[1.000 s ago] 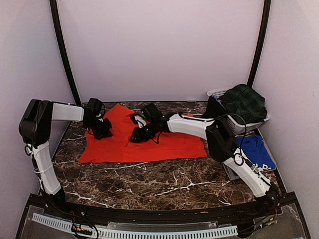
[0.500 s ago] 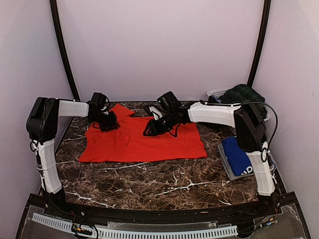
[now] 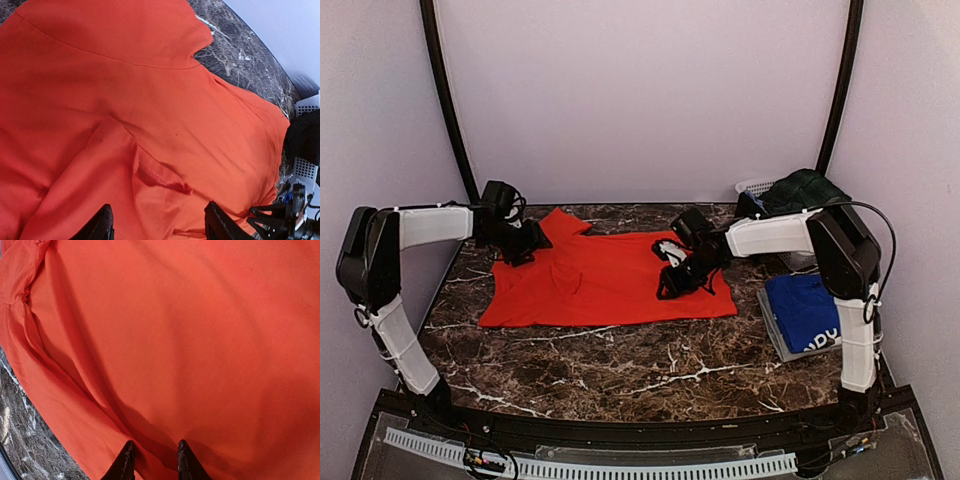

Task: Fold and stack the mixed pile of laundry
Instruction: Move the 1/3-folded T-shirt to the center of the board.

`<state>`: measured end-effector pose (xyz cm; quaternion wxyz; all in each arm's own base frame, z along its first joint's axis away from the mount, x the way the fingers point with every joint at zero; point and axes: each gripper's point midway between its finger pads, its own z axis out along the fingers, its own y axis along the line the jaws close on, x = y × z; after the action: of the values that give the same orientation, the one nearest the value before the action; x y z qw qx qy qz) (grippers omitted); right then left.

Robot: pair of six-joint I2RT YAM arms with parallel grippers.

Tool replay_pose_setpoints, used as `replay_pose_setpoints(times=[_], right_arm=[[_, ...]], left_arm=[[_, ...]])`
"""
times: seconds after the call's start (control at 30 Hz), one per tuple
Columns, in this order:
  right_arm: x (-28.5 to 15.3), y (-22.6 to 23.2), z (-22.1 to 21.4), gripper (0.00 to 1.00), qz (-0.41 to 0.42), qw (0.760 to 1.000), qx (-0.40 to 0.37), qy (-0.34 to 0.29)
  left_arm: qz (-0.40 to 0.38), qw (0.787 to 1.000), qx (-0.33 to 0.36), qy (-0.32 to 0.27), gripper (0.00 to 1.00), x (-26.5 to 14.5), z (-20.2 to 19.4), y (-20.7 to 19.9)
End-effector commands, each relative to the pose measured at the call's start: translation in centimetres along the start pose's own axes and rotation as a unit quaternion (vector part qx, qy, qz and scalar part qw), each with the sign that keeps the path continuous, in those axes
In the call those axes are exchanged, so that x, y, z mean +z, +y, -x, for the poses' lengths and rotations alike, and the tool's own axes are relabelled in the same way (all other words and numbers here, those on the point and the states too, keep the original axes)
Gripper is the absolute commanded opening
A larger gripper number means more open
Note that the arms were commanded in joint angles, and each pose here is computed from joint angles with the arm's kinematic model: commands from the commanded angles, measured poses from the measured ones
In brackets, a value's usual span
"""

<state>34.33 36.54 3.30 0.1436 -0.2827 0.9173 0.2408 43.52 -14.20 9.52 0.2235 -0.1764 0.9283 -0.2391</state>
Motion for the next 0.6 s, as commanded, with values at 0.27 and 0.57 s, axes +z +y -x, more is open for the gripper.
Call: replay_pose_setpoints(times=[0.27, 0.57], right_arm=[[0.4, -0.7, -3.2, 0.27, -0.013, 0.999, 0.002, 0.029], [0.8, 0.7, -7.6, 0.27, -0.004, 0.997, 0.014, 0.072]], left_arm=[[0.039, 0.997, -0.034, 0.058, 0.57, -0.9, -8.1, 5.7], [0.107, 0.987, -0.088, 0.086, 0.49, -3.2, -12.7, 10.0]])
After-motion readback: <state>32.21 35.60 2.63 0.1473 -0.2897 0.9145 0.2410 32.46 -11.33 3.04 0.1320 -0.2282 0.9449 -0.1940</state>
